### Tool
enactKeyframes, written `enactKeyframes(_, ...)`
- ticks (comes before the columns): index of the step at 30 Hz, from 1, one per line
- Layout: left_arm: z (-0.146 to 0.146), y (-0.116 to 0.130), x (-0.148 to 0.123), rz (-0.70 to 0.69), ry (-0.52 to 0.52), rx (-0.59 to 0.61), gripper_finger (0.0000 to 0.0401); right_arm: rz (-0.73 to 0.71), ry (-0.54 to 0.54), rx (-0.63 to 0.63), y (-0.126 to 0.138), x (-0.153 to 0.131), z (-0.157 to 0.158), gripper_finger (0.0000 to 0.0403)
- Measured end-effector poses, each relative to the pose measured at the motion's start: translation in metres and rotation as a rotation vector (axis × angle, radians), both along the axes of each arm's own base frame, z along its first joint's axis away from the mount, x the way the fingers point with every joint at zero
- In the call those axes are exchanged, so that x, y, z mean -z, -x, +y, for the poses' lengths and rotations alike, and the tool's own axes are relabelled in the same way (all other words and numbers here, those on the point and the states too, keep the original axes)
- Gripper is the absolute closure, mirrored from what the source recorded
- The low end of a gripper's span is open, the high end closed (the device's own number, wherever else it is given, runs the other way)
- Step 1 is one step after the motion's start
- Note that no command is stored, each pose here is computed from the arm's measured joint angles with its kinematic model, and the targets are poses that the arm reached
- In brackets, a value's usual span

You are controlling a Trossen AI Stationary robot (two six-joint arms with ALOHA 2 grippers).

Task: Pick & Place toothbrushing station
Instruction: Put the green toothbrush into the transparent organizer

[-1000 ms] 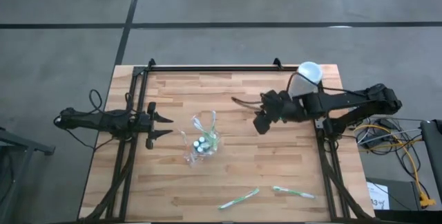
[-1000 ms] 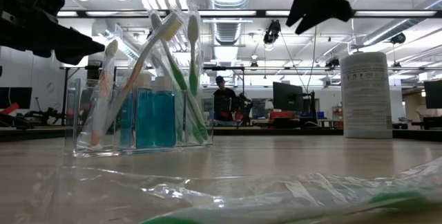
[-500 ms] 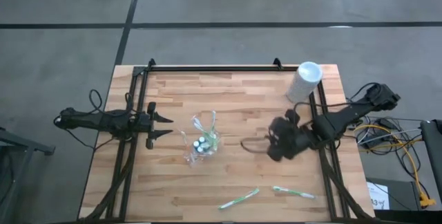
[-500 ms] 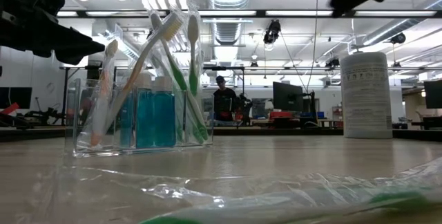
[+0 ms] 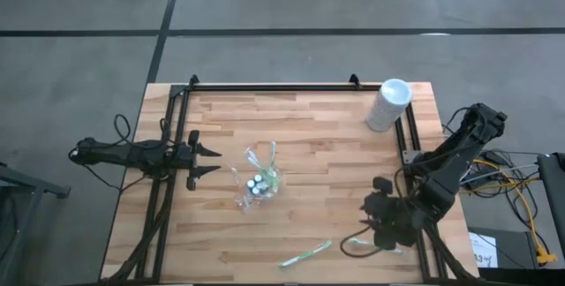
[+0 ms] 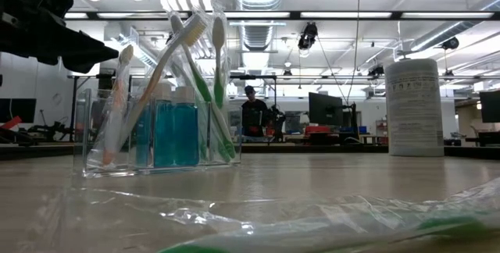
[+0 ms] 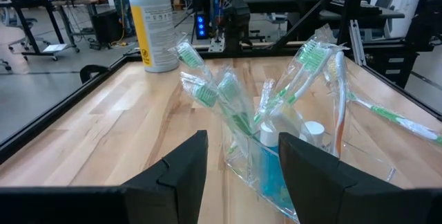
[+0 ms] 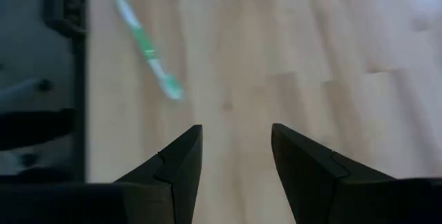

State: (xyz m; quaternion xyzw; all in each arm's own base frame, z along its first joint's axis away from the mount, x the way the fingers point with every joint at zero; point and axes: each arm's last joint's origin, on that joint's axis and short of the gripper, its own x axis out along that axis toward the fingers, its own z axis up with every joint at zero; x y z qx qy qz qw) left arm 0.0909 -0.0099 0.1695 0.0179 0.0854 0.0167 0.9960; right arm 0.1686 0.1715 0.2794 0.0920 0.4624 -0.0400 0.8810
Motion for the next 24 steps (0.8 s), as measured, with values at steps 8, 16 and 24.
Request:
enactKeyframes(8, 0.0, 0.0, 0.0, 0.0, 0.0, 0.001, 0.022, 0.01, -0.071, -0.016, 0.005, 0.043, 0.02, 0.0234)
enactKeyframes(16, 0.0, 0.0, 0.0, 0.002, 0.0, 0.001, 0.022, 0.131, -0.062, -0.087, -0.012, 0.087, 0.048, 0.0234)
enactKeyframes(24, 0.0, 0.0, 0.0, 0.003, 0.0, 0.001, 0.022, 0.19, -0.007, -0.079, -0.027, 0.109, 0.067, 0.0234)
